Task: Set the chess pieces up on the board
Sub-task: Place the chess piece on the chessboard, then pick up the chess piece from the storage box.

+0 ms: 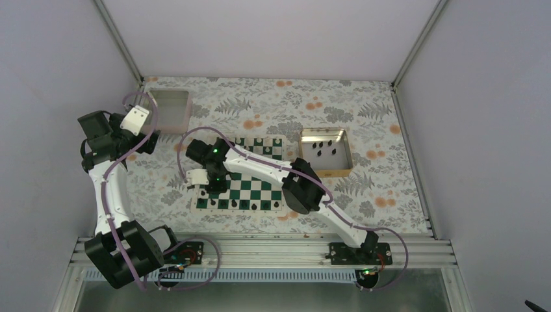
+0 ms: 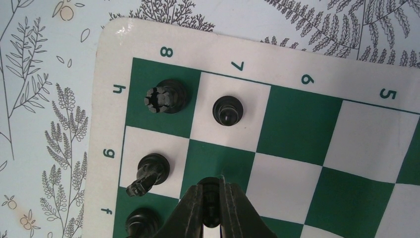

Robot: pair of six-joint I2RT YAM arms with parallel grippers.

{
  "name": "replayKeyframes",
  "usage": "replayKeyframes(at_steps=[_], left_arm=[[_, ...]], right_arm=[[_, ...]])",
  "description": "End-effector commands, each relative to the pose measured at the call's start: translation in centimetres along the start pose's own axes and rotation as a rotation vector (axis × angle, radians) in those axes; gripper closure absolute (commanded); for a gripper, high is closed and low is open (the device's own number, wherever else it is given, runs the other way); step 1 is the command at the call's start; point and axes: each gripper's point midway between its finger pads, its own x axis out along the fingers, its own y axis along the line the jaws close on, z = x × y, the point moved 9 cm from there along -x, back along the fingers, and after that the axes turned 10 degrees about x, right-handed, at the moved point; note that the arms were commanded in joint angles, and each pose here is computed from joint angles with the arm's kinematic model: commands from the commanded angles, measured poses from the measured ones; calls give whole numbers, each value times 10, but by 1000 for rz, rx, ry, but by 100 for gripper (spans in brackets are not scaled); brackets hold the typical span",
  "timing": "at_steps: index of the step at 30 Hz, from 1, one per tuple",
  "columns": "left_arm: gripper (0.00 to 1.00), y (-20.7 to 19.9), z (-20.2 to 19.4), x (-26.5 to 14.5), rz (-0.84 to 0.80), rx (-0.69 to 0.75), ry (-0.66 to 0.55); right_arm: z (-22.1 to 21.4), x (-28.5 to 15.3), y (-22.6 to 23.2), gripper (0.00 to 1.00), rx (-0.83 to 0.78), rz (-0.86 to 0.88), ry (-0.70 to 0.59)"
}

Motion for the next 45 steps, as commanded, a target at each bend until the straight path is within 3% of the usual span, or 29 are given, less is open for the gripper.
replayKeyframes(at_steps=[1,5,15,23,29,34,38,45], left_arm=[[0,-1,2,-3,-12,17,-29],[0,-2,1,-2,-14,15,-27],[0,-1,2,-3,-12,13,-31],[0,3,4,-4,-1,12,-35],[0,5,7,-5,-2,5,-43],[0,7,9,-7,2,5,-43],[0,7,10,-7,9,-1,-49],[0,10,11,-7,27,-4,-50]], right_arm=[[4,12,6,91,-16,27,6],[3,14,7,88,-15,31,13],[6,-3,5,66,-4,-1,-13],[2,-86,-14,62,45,-99,-144],[-22,-134,-30,66,96,-173,-179],[-80,-161,-70,70,248,-222,-148],[-169,-178,-114,72,470,-300,-90],[-276,-182,-135,73,704,-389,-3]])
